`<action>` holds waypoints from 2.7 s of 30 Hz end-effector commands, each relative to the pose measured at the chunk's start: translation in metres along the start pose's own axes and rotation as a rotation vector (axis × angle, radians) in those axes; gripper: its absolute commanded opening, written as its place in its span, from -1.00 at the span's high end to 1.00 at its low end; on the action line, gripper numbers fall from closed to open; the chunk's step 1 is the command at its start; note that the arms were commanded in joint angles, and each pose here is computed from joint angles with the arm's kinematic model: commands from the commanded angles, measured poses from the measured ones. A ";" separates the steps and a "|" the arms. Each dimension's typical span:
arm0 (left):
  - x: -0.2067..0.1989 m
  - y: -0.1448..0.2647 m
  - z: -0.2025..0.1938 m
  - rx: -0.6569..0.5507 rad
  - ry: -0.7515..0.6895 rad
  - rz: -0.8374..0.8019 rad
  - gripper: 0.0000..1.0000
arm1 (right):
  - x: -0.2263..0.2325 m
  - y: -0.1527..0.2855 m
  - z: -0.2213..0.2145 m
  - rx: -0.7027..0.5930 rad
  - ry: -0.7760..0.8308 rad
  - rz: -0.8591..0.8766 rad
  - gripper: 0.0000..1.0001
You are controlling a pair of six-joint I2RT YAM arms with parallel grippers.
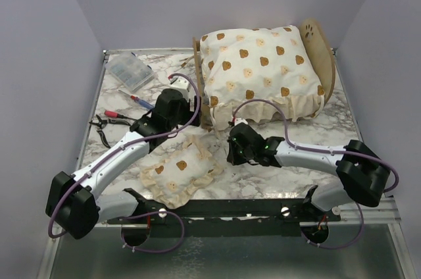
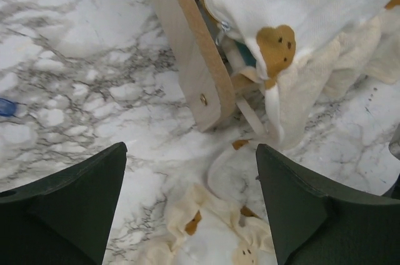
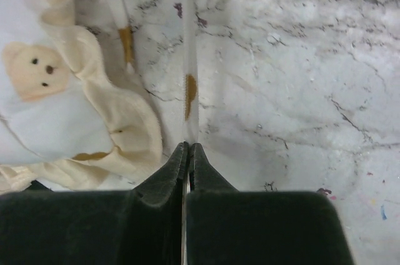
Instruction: Set up the pet bed
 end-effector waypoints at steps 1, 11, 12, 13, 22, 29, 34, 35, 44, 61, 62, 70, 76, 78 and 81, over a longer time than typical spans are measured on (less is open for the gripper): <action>-0.020 -0.005 -0.035 0.155 0.114 -0.134 -0.70 | -0.007 0.008 -0.012 0.062 -0.048 0.019 0.99; -0.041 -0.017 -0.050 0.186 0.271 -0.181 -0.65 | 0.019 0.020 0.007 0.005 -0.001 0.252 0.99; -0.043 -0.017 -0.051 0.185 0.296 -0.185 -0.64 | 0.023 0.022 0.011 -0.019 0.007 0.290 0.99; -0.044 -0.017 -0.052 0.188 0.317 -0.188 -0.63 | 0.027 0.023 0.014 -0.039 0.012 0.324 0.99; -0.061 -0.016 -0.079 0.242 0.439 -0.238 -0.50 | 0.048 0.022 0.030 -0.105 0.033 0.490 0.99; -0.081 -0.015 -0.099 0.278 0.477 -0.286 -0.21 | 0.047 0.026 0.027 -0.127 0.037 0.518 0.99; -0.089 -0.015 -0.107 0.282 0.486 -0.297 0.50 | 0.045 0.027 0.024 -0.131 0.034 0.523 0.99; -0.089 -0.013 -0.106 0.279 0.481 -0.299 0.69 | 0.044 0.028 0.024 -0.133 0.034 0.518 0.99; -0.057 0.005 -0.119 0.257 0.377 -0.104 1.00 | 0.031 0.050 0.051 -0.290 0.079 0.284 0.64; -0.053 0.012 -0.109 0.243 0.331 -0.091 1.00 | 0.022 -0.006 0.063 -0.390 0.065 0.106 0.32; -0.053 0.013 -0.106 0.242 0.330 -0.093 1.00 | 0.021 -0.009 0.061 -0.392 0.071 0.112 0.30; -0.060 0.014 -0.085 0.222 0.322 -0.122 1.00 | 0.021 -0.046 0.051 -0.442 0.076 0.191 0.18; -0.063 0.010 -0.079 0.220 0.332 -0.124 1.00 | 0.020 -0.076 0.046 -0.468 0.110 0.223 0.09; -0.062 0.010 -0.077 0.215 0.338 -0.123 1.00 | 0.022 -0.082 0.044 -0.471 0.117 0.254 -0.04; -0.062 0.009 -0.075 0.216 0.346 -0.125 1.00 | 0.025 -0.091 0.043 -0.477 0.124 0.289 -0.13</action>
Point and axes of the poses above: each gripper's point midway between its finger pads, its own y axis back along the fingers, its own x axis along the line the jaws close on, z = x × y, the point moved 9 cm from there along y, back along the fingers, and after that the axes turned 3 degrees about -y, right-handed, at the moved point
